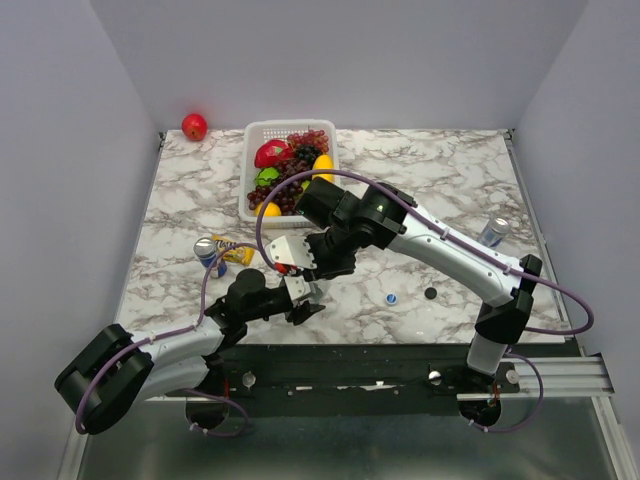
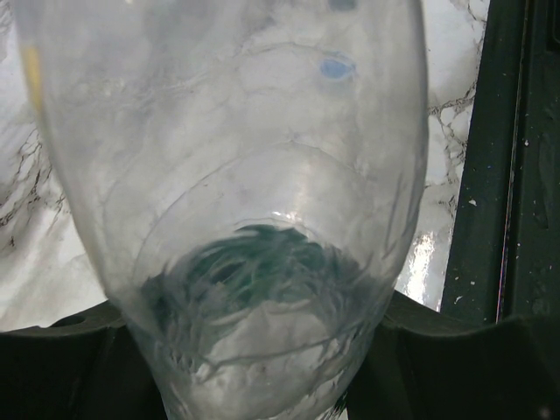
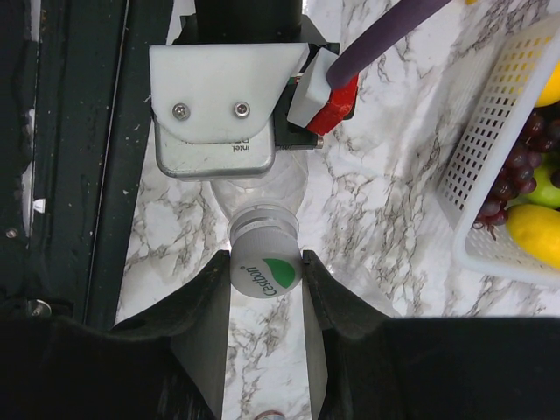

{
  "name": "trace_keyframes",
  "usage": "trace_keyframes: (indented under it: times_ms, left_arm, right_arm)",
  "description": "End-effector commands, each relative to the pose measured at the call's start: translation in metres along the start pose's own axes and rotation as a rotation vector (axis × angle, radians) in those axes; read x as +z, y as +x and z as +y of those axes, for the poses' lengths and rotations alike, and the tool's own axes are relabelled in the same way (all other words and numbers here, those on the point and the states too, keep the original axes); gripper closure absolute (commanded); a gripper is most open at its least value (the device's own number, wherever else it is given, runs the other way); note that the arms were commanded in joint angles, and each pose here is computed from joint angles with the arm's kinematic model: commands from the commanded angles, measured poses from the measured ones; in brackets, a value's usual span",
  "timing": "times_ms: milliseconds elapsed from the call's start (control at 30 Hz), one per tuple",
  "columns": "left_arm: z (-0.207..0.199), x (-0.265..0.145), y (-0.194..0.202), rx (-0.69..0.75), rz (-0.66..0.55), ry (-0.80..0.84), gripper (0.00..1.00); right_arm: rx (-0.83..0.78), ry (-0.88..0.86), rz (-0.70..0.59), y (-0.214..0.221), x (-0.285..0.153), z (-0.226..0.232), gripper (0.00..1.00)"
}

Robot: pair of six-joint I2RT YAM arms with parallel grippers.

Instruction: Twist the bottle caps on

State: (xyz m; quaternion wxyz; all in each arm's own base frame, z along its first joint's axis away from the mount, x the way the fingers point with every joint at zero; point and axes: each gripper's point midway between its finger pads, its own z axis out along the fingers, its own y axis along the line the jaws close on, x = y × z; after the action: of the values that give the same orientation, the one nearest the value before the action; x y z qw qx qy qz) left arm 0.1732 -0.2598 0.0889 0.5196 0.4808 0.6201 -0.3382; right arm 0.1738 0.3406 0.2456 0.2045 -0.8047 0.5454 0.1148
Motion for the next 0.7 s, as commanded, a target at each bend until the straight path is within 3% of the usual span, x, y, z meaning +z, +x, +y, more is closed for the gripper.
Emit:
trace_keyframes:
  times_ms: [0,100,300,667]
  left_arm:
    - [0.004,0.004,-0.046,0.119,-0.155,0.006,1.00]
    - [0.011,0.005,-0.048,0.062,-0.145,-0.033,1.00]
    - [0.009,0.005,-0.048,0.069,-0.147,-0.023,1.00]
    - [0.012,0.006,-0.044,0.041,-0.126,-0.037,1.00]
  right_arm:
    - [0.012,0.024,-0.019,-0.003,-0.001,-0.007,0.64]
    - [0.019,0.038,-0.024,-0.006,-0.003,-0.010,0.64]
    - [0.039,0.061,-0.018,-0.007,-0.003,-0.016,0.57]
    - [0.031,0.081,-0.017,-0.010,-0.009,-0.022,0.56]
